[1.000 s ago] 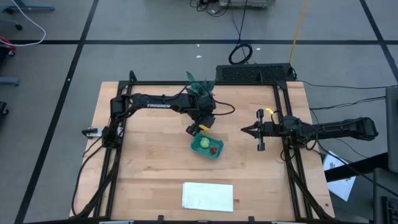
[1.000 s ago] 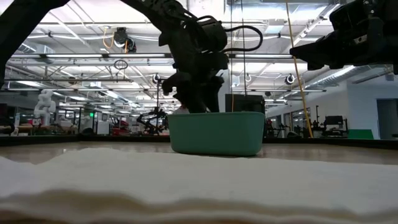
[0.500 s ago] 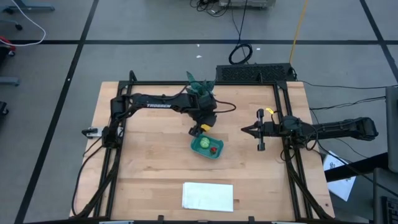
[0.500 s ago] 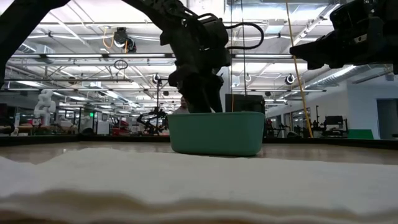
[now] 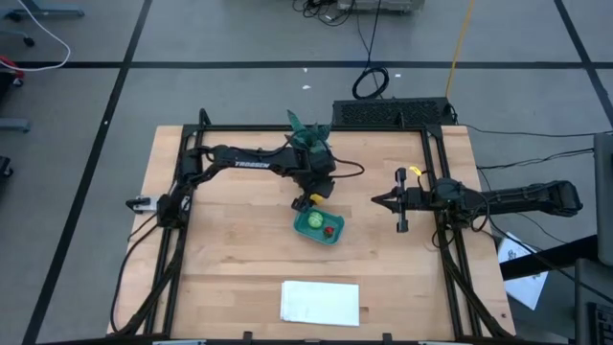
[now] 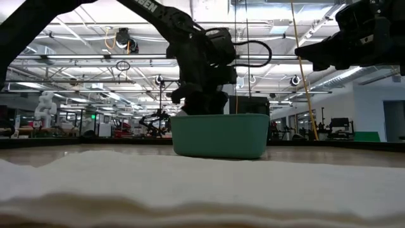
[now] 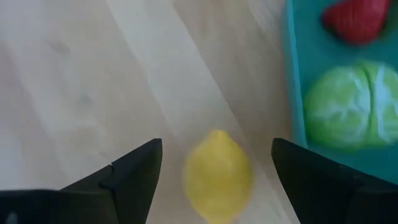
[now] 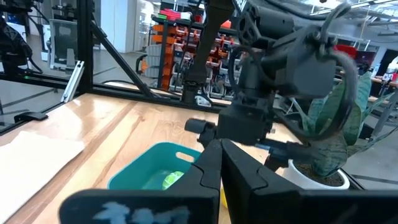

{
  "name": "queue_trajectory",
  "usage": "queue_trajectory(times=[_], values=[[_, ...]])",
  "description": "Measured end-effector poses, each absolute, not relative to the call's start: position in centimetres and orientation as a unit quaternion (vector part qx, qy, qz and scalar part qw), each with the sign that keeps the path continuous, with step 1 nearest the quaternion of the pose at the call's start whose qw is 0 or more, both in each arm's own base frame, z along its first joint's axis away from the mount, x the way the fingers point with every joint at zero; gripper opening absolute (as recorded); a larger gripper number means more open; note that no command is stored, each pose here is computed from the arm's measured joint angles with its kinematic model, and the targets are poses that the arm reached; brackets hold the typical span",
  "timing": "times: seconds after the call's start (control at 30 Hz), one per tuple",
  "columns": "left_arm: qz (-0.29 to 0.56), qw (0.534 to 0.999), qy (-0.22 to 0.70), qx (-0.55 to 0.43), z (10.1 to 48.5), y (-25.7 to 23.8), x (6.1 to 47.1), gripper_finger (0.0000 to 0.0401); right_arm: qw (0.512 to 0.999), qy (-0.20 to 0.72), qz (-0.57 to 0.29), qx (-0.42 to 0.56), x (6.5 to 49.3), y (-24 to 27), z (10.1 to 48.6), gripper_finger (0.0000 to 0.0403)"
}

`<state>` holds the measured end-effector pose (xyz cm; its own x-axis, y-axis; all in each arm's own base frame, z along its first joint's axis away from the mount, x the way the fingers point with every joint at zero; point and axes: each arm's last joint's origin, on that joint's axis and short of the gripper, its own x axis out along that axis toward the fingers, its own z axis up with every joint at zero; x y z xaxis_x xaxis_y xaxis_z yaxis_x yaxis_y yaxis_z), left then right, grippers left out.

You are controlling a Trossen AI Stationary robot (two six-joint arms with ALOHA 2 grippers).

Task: Pick and placing Produce into tupperware
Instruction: Put the yellow lemon into the green bin

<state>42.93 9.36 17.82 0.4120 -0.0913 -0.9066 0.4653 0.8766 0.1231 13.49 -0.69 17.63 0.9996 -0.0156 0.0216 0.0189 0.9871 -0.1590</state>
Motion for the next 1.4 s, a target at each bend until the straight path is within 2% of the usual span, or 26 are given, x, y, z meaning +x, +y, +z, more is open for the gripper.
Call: queue_trajectory(times=[0.27, 0.87, 0.97, 1.27, 1.4], values=[[-0.165, 0.81, 0.532, 0.186, 16.3, 9.8, 43.1, 0.031, 0.997, -0.005, -0.01, -0.08, 13.5, -0.7, 17.5, 0.0], [-0.18, 0.804, 0.534, 0.188, 16.3, 10.6, 42.7, 0.0306, 0.997, -0.001, -0.016, -0.075, 13.6, -0.9, 17.4, 0.0], [-0.182, 0.804, 0.534, 0.189, 16.3, 10.6, 42.7, 0.0284, 0.997, -0.001, -0.016, -0.076, 13.6, -0.9, 17.4, 0.0], [-0.187, 0.805, 0.526, 0.2, 16.3, 10.6, 42.8, 0.0178, 0.997, -0.004, -0.016, -0.076, 13.6, -0.9, 17.5, 0.0], [-0.18, 0.805, 0.526, 0.206, 16.3, 10.7, 42.9, 0.0162, 0.997, -0.004, -0.016, -0.076, 13.6, -0.9, 17.5, 0.0]])
